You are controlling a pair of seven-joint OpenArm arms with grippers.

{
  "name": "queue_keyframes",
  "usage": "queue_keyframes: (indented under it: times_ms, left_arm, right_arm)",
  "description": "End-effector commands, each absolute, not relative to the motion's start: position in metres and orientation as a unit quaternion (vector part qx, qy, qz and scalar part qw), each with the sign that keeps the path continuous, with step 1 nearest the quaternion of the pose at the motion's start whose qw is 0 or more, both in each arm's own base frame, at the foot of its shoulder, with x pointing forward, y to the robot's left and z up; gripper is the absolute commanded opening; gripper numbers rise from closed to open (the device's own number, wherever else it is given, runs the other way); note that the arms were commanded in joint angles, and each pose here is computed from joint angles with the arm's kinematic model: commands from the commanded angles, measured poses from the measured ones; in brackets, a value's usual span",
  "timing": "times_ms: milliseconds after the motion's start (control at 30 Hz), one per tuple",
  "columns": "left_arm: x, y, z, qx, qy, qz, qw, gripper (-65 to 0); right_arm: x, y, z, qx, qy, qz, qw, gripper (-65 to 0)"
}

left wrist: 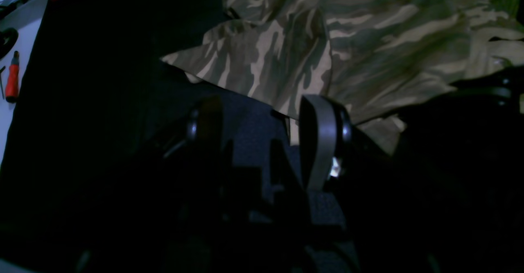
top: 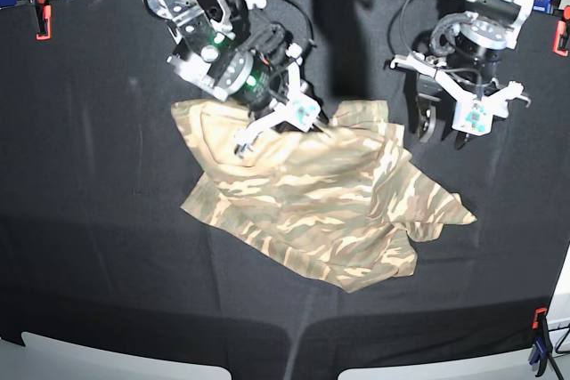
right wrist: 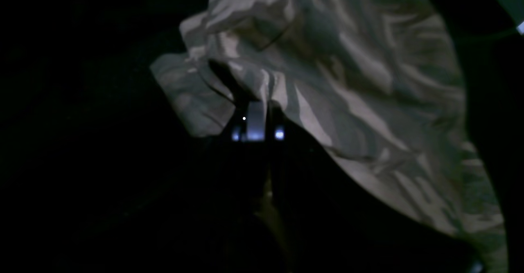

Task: Layout the t-shirt on the table in an organized manner, then fold the t-shirt properly
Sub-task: 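Drag the grasped shirt with the right gripper away from the left gripper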

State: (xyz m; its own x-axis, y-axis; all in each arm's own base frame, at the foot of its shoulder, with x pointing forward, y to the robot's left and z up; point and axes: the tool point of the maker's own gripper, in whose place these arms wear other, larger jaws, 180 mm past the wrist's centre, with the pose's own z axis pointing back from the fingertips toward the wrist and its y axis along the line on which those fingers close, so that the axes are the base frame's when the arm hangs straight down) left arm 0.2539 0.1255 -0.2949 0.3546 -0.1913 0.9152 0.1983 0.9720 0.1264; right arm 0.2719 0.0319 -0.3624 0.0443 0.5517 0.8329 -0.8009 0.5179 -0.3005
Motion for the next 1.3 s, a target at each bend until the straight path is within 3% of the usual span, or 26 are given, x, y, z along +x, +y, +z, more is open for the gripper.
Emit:
queue_keyframes:
  times_ms: [0, 200, 567, 767, 967, 1133, 1267]
  left_arm:
    - [0.257, 0.126, -0.283, -0.001, -0.574, -0.118, 0.810, -36.6]
    - [0.257, 0.126, -0.283, -0.001, -0.574, -0.118, 0.810, -36.6]
    - [0.257, 0.126, -0.283, -0.001, -0.574, -0.118, 0.811, -36.6]
    - [0.257, 0.126, -0.283, -0.001, -0.574, -0.117, 0.811, -36.6]
    - [0.257, 0.126, -0.283, -0.001, -0.574, -0.118, 0.811, -36.6]
    - [0.257, 0.126, -0.283, -0.001, -0.574, -0.118, 0.811, -36.6]
    - [0.257, 0.126, -0.283, -0.001, -0.574, -0.118, 0.811, -36.6]
  right_arm:
    - [0.280, 0.036, -0.341, 0.126, -0.531, 0.467, 0.696, -65.0]
    - [0.286, 0.039, -0.308, 0.134, -0.540, 0.449, 0.699, -65.0]
    - [0.376, -0.021, -0.230, -0.005, -0.600, 0.376, 0.706, -65.0]
    - [0.416, -0.106, -0.183, -0.076, -0.645, 0.260, 0.714, -65.0]
    - [0.439, -0.195, -0.164, -0.096, -0.659, 0.141, 0.733, -65.0]
    - [0.452, -0.272, -0.183, -0.134, -0.622, 0.078, 0.767, -65.0]
    - [0.445, -0.330, -0.218, -0.158, -0.556, 0.032, 0.815, -65.0]
